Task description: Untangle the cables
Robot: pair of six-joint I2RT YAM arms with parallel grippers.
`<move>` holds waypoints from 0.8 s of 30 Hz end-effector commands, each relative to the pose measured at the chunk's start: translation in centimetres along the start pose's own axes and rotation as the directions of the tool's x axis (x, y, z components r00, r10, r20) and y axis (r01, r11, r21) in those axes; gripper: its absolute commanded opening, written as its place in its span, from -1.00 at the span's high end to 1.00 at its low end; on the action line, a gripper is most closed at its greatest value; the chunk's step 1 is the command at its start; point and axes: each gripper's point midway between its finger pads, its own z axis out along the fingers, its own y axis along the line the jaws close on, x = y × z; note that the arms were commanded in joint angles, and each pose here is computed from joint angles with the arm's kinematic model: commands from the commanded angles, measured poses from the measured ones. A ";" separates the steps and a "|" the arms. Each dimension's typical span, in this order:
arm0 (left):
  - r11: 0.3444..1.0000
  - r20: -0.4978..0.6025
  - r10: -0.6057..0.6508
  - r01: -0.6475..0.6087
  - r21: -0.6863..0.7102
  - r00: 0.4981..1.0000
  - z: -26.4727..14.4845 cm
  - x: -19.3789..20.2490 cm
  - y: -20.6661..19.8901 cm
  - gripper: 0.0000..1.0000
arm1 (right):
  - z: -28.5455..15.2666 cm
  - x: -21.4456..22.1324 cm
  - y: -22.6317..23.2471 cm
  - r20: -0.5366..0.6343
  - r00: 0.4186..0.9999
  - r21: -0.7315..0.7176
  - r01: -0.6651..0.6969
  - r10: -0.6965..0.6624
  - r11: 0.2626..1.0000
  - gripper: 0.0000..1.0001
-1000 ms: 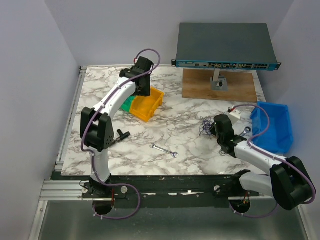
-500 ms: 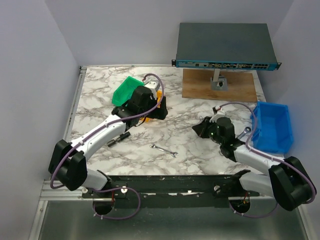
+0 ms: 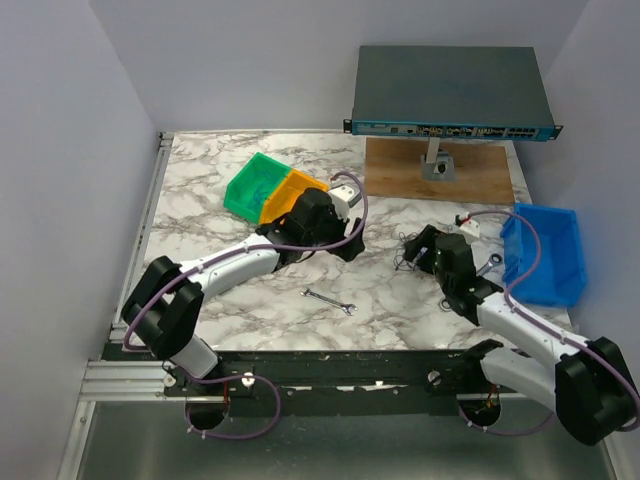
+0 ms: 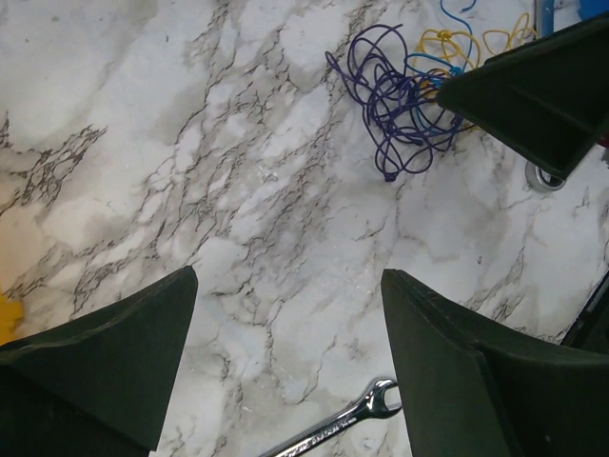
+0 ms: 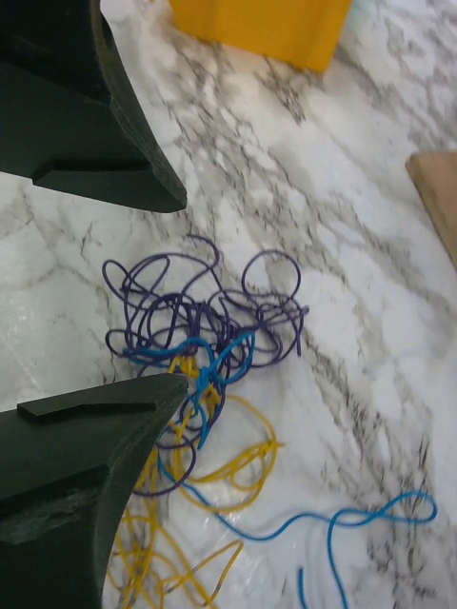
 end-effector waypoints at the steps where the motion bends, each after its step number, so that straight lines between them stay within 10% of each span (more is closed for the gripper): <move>1: 0.996 0.103 0.055 -0.062 0.070 0.993 0.1 -1.5 -1.4 -0.60 | -0.2 1.1 -4.8 -0.058 0.998 0.295 0.001 0.017 0.956 -0.52; 6: 0.995 0.180 0.050 -0.064 0.076 0.982 -0.7 -2.3 -1.9 -0.59 | 1.4 3.3 -4.2 -0.192 0.981 0.302 0.049 0.011 0.952 -0.36; 13: 0.991 0.202 0.032 -0.056 0.118 0.979 -0.9 -2.1 -2.6 -0.59 | 3.5 6.9 2.5 -0.393 0.918 0.030 -0.039 0.048 0.999 0.98; 17: 0.990 0.170 0.034 -0.056 0.129 0.985 -0.5 -1.5 -2.7 -0.59 | 2.4 6.9 8.4 -0.478 0.876 -0.195 -0.188 0.074 0.963 0.94; 22: 1.000 0.061 0.009 -0.010 0.029 0.998 1.0 0.0 -0.7 -0.54 | 2.7 5.1 8.5 -0.428 0.903 -0.191 -0.135 0.041 0.972 -0.16; 24: 1.000 0.017 -0.015 0.015 -0.018 1.000 1.3 0.6 0.2 -0.49 | 2.7 4.9 7.8 -0.414 0.910 -0.175 -0.087 0.007 0.981 -0.30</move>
